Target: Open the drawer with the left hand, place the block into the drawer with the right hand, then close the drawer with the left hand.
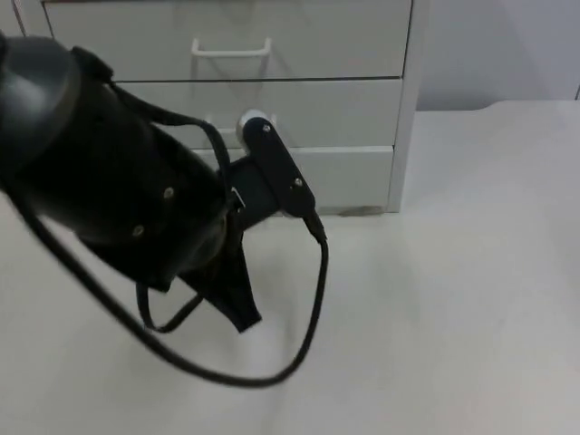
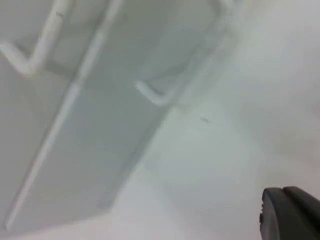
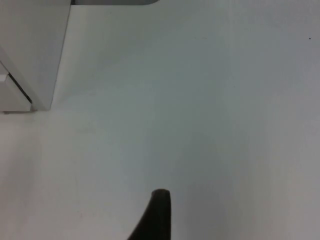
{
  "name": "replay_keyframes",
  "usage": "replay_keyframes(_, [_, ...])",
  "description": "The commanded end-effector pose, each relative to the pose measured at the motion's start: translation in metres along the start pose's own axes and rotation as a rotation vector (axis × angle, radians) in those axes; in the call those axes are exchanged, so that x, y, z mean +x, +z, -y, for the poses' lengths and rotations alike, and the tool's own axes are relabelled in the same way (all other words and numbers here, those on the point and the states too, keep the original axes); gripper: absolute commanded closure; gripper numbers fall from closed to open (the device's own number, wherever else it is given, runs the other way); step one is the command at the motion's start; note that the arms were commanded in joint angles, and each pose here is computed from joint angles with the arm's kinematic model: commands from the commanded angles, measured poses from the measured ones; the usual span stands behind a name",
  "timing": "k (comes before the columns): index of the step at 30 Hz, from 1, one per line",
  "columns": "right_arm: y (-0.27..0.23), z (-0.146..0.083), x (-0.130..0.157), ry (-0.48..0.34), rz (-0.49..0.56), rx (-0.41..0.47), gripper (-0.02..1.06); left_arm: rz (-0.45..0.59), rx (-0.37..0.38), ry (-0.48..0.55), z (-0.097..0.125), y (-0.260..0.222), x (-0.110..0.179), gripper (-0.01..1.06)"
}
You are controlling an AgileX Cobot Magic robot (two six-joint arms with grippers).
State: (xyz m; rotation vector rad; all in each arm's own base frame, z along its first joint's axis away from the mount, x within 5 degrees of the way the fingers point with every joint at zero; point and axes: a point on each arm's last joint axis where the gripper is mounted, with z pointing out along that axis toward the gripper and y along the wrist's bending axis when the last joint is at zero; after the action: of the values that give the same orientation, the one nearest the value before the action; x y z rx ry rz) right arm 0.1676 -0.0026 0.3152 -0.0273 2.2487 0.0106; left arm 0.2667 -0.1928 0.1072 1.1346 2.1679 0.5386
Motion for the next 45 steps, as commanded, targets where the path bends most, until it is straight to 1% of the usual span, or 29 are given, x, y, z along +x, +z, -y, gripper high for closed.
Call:
replay_keyframes(1, [-0.001,0.001,0.0,-0.006,0.012,0.009,0.24,-0.001,0.014,-0.055,0.003,-0.019,0.003,1.05])
replay_keyframes(4, [-0.001,0.001,0.001,-0.006,0.003,0.008,0.24,0.003,0.047,-0.086,0.005,-0.038,0.006,1.05])
replay_keyframes(6, [-0.001,0.001,0.001,-0.004,0.004,0.007,0.24,0.002,0.056,-0.096,0.004,-0.044,0.006,1.05])
replay_keyframes(7, [-0.001,0.001,0.001,-0.004,0.004,0.007,0.24,0.012,0.067,-0.095,0.001,-0.05,0.005,1.05])
replay_keyframes(8, [-0.001,0.001,0.001,-0.002,0.004,0.006,0.24,0.029,0.081,-0.115,-0.002,-0.056,0.004,1.05])
replay_keyframes(10, [-0.001,0.001,0.001,0.002,0.004,0.002,0.24,0.045,0.074,-0.139,-0.011,-0.065,0.003,1.05])
replay_keyframes(11, [-0.001,0.001,0.001,0.002,0.004,0.002,0.24,0.045,0.074,-0.139,-0.011,-0.065,0.003,1.05])
replay_keyframes(13, [-0.001,0.001,0.001,0.004,0.002,0.001,0.24,0.05,0.074,-0.183,-0.02,-0.073,0.004,1.05])
replay_keyframes(16, [-0.001,0.001,0.001,0.003,-0.003,0.001,0.24,0.048,0.082,-0.278,-0.043,-0.083,0.01,1.05])
replay_keyframes(17, [-0.001,0.001,0.001,0.003,-0.003,0.001,0.24,0.048,0.082,-0.325,-0.054,-0.086,0.014,1.05])
replay_keyframes(18, [-0.001,0.001,0.001,0.003,-0.003,0.001,0.24,0.048,0.082,-0.325,-0.054,-0.086,0.014,1.05])
replay_keyframes(20, [-0.001,0.001,0.001,0.003,-0.003,0.001,0.24,0.051,0.086,-0.411,-0.075,-0.091,0.023,1.05])
replay_keyframes(23, [-0.001,0.0,0.001,0.005,-0.002,0.0,0.24,0.051,0.073,-0.596,-0.113,-0.098,0.044,1.05])
replay_keyframes(24, [-0.001,0.0,0.001,0.005,-0.002,0.0,0.24,0.051,0.073,-0.596,-0.113,-0.098,0.044,1.05])
replay_keyframes(25, [-0.001,0.0,0.001,0.005,-0.002,0.0,0.24,0.049,0.076,-0.619,-0.116,-0.099,0.047,1.05])
replay_keyframes(28, [-0.001,-0.001,0.001,0.016,-0.001,-0.011,0.24,0.03,0.054,-0.808,-0.148,-0.11,0.075,1.05])
replay_keyframes(29, [-0.001,-0.001,0.001,0.016,-0.001,-0.011,0.24,0.03,0.054,-0.808,-0.148,-0.11,0.075,1.05])
replay_keyframes(31, [-0.001,-0.001,0.001,0.012,-0.001,-0.011,0.24,0.029,0.049,-0.92,-0.162,-0.117,0.09,1.05])
replay_keyframes(32, [-0.001,-0.001,0.001,0.012,-0.001,-0.011,0.24,0.034,0.043,-0.947,-0.168,-0.121,0.097,1.05])
replay_keyframes(33, [-0.001,-0.001,0.001,0.012,-0.001,-0.011,0.24,0.034,0.049,-0.957,-0.169,-0.122,0.099,1.05])
replay_keyframes(35, [-0.001,-0.001,0.001,0.012,-0.001,-0.011,0.24,0.045,0.055,-1.009,-0.176,-0.129,0.109,1.05])
replay_keyframes(38, [-0.001,-0.001,0.001,0.012,-0.001,-0.011,0.24,0.055,0.065,-1.021,-0.18,-0.134,0.115,1.05])
replay_keyframes(39, [-0.001,-0.001,0.001,0.012,-0.001,-0.011,0.24,0.061,0.072,-1.041,-0.182,-0.136,0.117,1.05])
replay_keyframes(45, [-0.001,-0.002,0.001,0.013,-0.001,-0.018,0.24,0.063,0.115,-1.038,-0.18,-0.142,0.118,1.05])
